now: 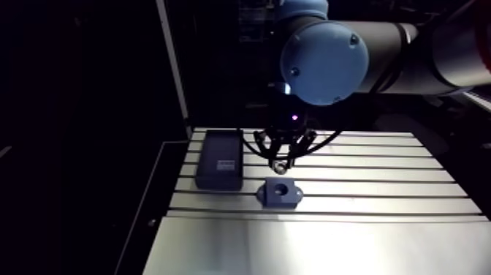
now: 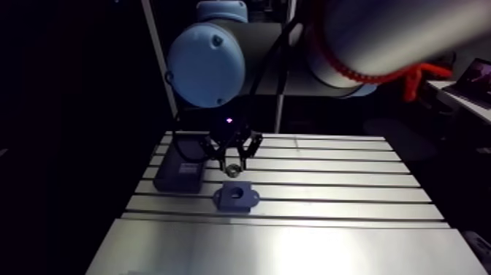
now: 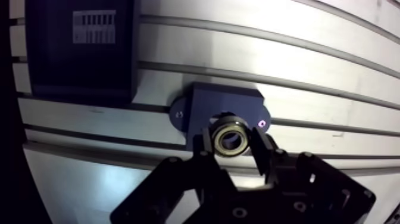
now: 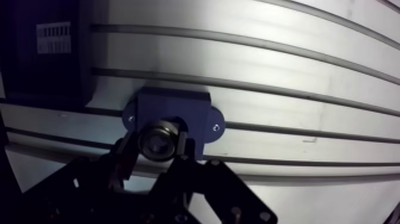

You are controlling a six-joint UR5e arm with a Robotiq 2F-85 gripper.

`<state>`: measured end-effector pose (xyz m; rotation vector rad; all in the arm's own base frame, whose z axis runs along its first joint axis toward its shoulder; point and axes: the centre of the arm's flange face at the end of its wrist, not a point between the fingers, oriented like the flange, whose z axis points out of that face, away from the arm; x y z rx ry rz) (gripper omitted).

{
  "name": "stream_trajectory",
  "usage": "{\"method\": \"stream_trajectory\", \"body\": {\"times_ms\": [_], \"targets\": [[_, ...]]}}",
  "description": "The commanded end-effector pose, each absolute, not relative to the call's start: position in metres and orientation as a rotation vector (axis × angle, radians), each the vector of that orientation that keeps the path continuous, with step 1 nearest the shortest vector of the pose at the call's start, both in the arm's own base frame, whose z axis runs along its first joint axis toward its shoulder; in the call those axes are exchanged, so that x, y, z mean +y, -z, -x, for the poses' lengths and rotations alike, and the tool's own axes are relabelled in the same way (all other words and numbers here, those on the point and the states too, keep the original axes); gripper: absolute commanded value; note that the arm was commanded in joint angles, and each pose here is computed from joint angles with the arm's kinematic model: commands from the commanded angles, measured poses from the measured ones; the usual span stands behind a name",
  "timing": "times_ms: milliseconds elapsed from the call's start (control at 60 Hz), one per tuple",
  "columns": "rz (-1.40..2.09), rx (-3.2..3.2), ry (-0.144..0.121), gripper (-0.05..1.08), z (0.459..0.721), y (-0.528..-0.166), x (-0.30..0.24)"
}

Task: Pick up the bearing and press it into the housing until flush.

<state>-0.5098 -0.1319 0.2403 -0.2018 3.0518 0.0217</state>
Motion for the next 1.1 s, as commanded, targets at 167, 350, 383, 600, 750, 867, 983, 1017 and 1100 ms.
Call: {"method": "stream_trajectory", "body": {"times_ms": [167, 350, 383, 600, 750, 867, 983, 1017, 1100], "targets": [[0.197, 3.053, -0.021, 0.68, 0.502, -0.23, -0.13], [0.198, 3.073, -0.023, 0.69, 0.501, -0.227, -0.128], [0.198, 3.073, -0.025, 0.69, 0.5, -0.226, -0.128], [0.198, 3.07, -0.025, 0.69, 0.497, -0.221, -0.127], [0.198, 3.064, -0.024, 0.69, 0.494, -0.219, -0.127], [0.195, 3.064, -0.022, 0.69, 0.492, -0.215, -0.126], [0.214, 3.085, -0.025, 0.69, 0.492, -0.213, -0.122], [0.215, 3.088, -0.024, 0.69, 0.493, -0.213, -0.12], [0.211, 3.086, -0.025, 0.69, 0.492, -0.211, -0.118]]}}
